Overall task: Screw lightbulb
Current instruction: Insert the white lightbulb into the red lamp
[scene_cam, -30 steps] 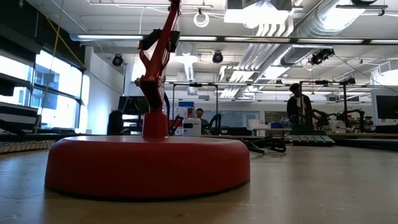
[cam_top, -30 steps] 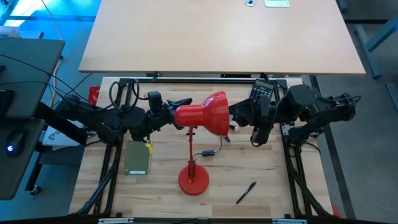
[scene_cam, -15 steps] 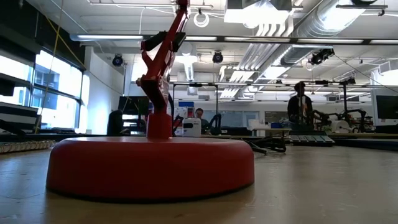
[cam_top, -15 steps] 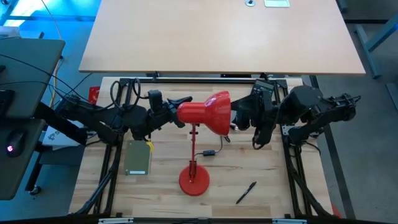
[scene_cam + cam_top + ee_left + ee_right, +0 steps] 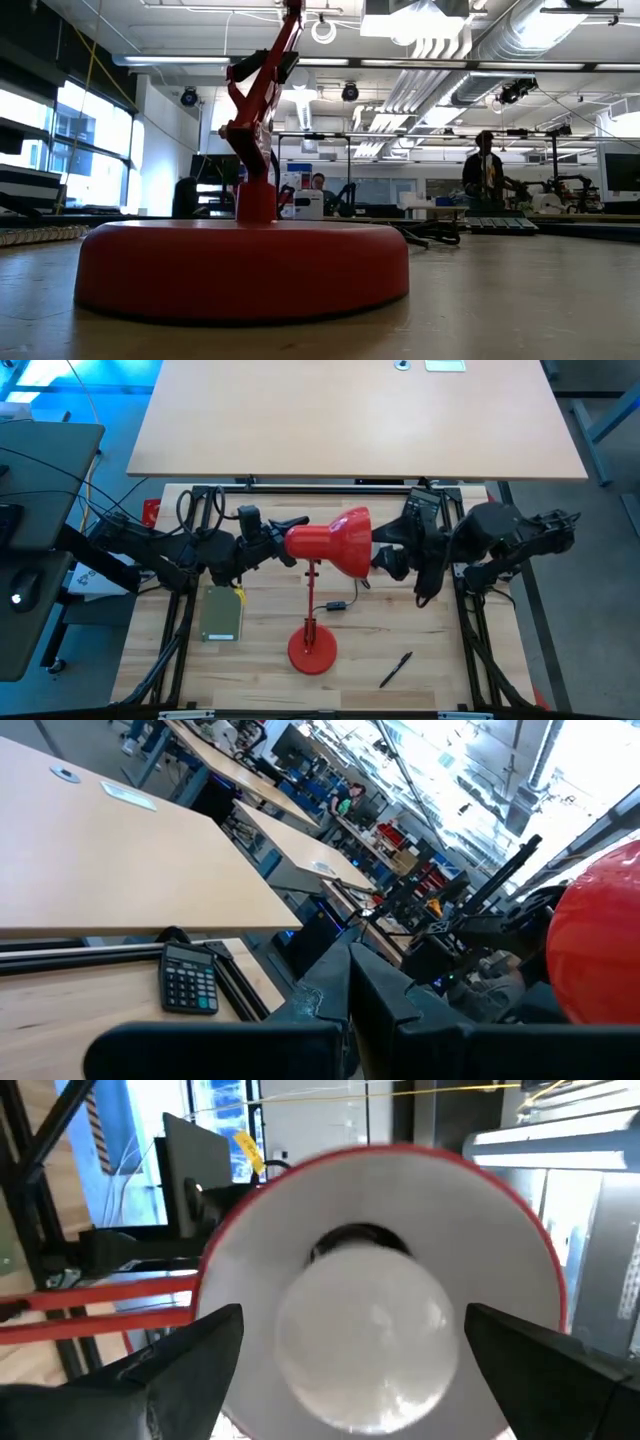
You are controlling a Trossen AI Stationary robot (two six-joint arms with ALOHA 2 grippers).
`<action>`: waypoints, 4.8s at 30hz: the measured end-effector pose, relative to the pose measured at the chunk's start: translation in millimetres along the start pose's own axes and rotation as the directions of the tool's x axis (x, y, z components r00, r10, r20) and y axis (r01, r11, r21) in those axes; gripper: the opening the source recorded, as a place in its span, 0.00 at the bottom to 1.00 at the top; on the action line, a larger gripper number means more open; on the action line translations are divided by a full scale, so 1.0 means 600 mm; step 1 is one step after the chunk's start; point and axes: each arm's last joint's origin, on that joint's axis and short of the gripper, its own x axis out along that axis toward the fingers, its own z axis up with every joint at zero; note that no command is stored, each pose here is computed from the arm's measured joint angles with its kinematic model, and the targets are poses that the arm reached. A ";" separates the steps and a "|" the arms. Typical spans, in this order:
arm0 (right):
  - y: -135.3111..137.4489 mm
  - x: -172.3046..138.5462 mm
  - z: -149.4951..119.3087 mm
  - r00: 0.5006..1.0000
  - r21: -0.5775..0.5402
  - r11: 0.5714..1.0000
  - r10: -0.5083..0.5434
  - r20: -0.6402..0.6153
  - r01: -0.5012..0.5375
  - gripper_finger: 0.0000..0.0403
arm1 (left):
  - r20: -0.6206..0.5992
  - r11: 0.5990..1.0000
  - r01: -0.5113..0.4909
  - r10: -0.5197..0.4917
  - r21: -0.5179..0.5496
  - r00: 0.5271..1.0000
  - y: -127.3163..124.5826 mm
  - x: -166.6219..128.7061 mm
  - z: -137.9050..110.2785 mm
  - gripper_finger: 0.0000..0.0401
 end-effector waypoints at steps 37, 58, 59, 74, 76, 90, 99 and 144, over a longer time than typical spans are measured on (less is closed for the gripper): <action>-0.002 -0.073 -0.018 0.985 0.996 -0.085 0.171 -0.010 0.025 0.93 | 0.072 0.977 -0.004 -0.012 0.215 0.997 0.010 -0.038 0.075 0.00; -0.007 -0.068 -0.020 0.991 0.072 -0.989 0.130 -0.018 0.131 0.93 | 0.068 0.883 -0.028 -0.004 0.469 0.998 0.025 -0.060 0.106 0.00; -0.009 -0.066 -0.019 0.993 0.044 -0.992 0.117 -0.015 0.118 0.93 | 0.063 0.881 -0.029 -0.002 0.472 0.998 0.026 -0.060 0.105 0.00; -0.013 -0.030 -0.018 0.999 -0.075 -0.997 0.014 0.032 0.016 0.93 | 0.055 0.899 -0.026 0.002 0.437 0.998 0.027 -0.060 0.103 0.00; -0.016 -0.030 -0.020 1.000 -0.078 -0.997 -0.001 0.030 0.002 0.93 | 0.055 0.899 -0.027 0.003 0.437 0.998 0.027 -0.060 0.103 0.00; -0.013 -0.018 -0.016 0.998 -0.055 -0.998 -0.017 0.063 -0.013 0.93 | 0.040 0.897 -0.031 0.015 0.442 0.999 0.029 -0.058 0.097 0.00; -0.007 -0.009 -0.014 0.998 -0.018 -1.000 -0.002 0.060 -0.001 0.93 | 0.008 0.910 -0.038 0.039 0.412 0.999 0.035 -0.058 0.089 0.00; 0.001 0.007 -0.010 0.998 0.056 -0.998 -0.001 0.066 -0.005 0.63 | -0.001 0.919 -0.043 0.047 0.391 0.999 0.037 -0.058 0.087 0.00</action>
